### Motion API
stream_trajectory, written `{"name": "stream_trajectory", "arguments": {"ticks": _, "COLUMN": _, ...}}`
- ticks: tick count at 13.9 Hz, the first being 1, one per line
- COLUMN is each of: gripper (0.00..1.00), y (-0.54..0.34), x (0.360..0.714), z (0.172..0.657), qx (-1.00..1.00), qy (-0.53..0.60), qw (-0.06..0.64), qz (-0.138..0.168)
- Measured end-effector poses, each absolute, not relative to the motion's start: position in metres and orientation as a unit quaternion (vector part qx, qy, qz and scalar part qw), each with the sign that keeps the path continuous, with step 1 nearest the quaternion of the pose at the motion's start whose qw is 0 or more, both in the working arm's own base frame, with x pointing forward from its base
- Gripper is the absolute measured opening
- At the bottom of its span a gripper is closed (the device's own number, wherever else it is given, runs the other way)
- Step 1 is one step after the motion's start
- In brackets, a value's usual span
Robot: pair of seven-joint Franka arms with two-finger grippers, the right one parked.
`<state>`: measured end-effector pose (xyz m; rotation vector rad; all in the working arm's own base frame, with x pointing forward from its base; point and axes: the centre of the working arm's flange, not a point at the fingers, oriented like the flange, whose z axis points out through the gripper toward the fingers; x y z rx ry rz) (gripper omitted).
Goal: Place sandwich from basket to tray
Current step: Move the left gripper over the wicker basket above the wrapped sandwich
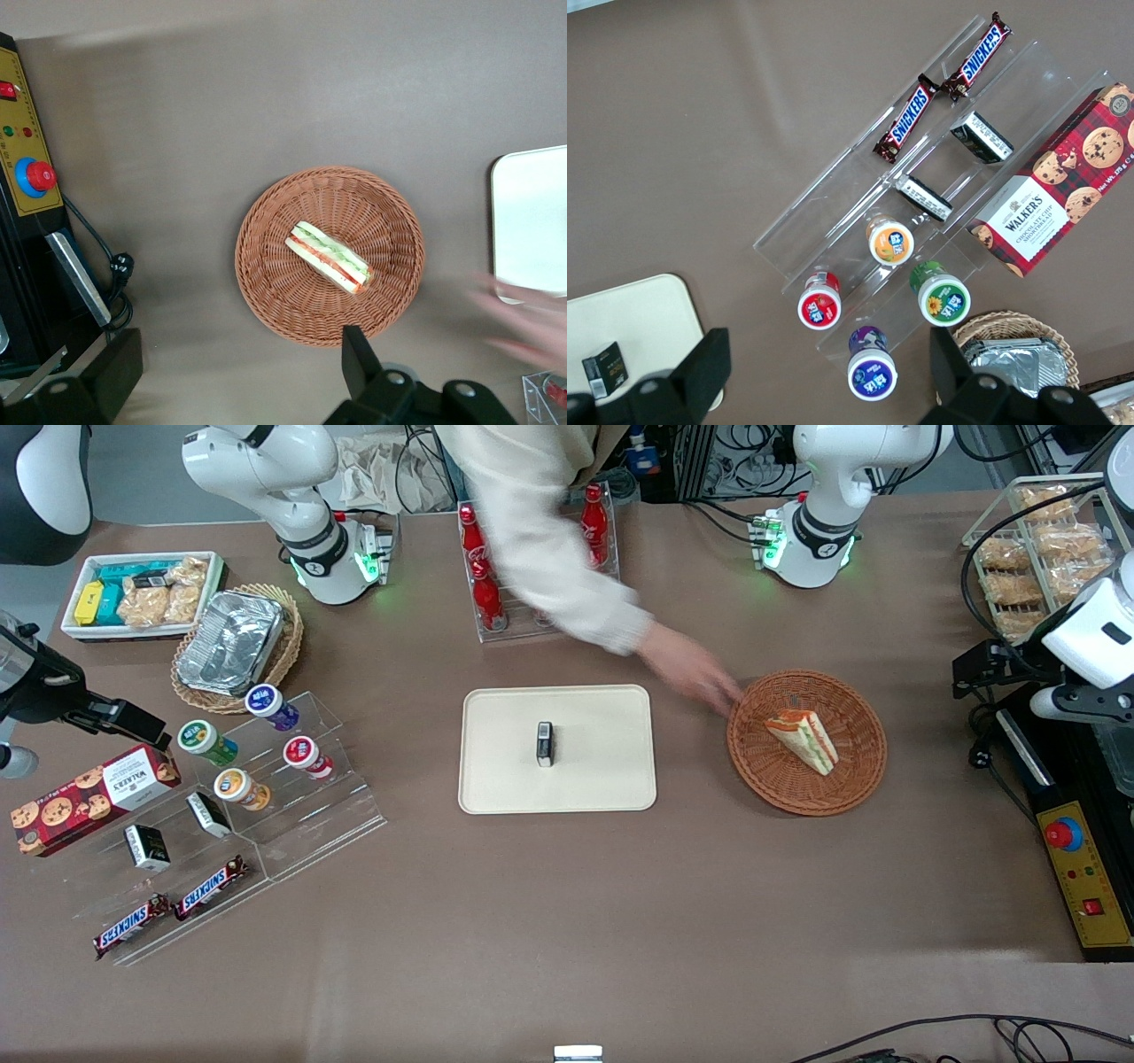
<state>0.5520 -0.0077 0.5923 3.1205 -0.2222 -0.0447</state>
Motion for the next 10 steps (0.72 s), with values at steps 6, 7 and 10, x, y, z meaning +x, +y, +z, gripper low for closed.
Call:
{"name": "stream_trajectory", "arguments": {"ticks": 6, "gripper": 1.0, "y": -0.009, "x": 0.551, "z": 0.594, "qx": 0.997, "qy": -0.072, "qw": 0.006, "qz": -0.013}}
{"name": "stream_trajectory", "arguments": {"ticks": 7, "gripper": 1.0, "y": -0.01, "x": 0.55, "z": 0.597, "qx": 0.997, "qy": -0.073, "qw": 0.006, "qz": -0.011}}
{"name": "stream_trajectory", "arguments": {"ticks": 10, "gripper": 1.0, "y": -0.011, "x": 0.538, "z": 0.601, "qx": 0.997, "qy": -0.075, "qw": 0.007, "qz": -0.025}}
